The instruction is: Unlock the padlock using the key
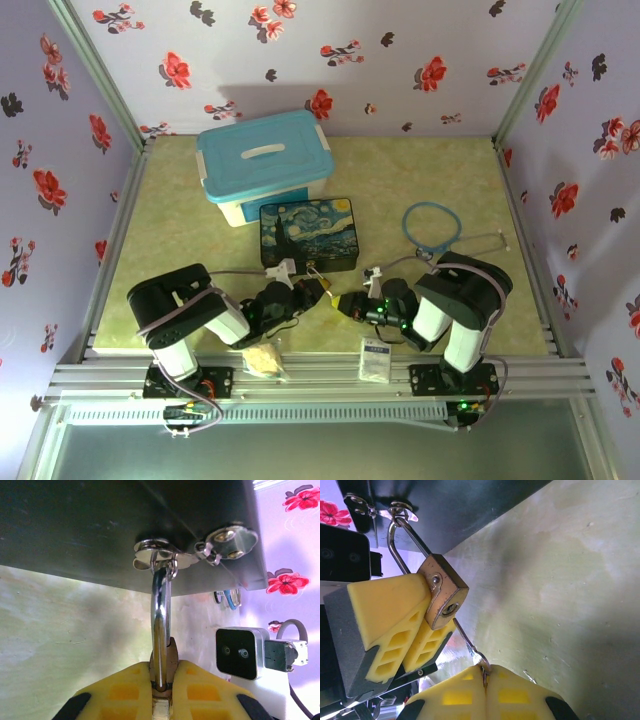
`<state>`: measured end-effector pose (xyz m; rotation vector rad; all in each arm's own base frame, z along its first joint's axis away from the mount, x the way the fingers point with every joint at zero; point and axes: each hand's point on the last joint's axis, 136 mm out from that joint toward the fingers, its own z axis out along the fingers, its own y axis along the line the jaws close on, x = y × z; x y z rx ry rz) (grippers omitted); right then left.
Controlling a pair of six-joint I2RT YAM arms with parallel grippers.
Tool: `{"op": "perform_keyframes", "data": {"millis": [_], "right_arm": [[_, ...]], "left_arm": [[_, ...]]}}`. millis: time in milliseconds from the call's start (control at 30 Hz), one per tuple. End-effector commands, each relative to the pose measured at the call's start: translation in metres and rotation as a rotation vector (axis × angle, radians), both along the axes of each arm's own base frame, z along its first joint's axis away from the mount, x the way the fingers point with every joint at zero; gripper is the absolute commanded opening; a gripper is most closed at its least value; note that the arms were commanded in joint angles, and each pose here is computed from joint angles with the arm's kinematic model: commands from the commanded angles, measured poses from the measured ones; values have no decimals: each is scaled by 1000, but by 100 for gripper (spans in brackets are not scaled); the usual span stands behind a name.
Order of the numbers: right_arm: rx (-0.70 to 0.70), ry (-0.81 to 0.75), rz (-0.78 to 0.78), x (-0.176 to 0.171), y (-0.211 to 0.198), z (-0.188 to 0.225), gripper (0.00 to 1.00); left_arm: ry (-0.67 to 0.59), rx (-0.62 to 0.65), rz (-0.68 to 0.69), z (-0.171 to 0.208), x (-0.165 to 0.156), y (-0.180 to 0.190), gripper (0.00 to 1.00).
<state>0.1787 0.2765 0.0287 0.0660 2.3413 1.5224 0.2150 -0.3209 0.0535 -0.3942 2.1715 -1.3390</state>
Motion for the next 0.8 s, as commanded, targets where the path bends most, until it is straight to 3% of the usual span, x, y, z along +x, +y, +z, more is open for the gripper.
{"op": "perform_keyframes", "data": {"millis": [0, 467, 767], "right_arm": [[11, -9, -10, 3, -1, 3, 0], [27, -21, -15, 11, 1, 8, 0], [79, -11, -16, 27, 1, 19, 0]], "left_arm": [[-31, -11, -1, 5, 5, 0, 0], [-13, -47, -35, -2, 1, -9, 0], [-34, -90, -84, 13, -4, -19, 0]]}}
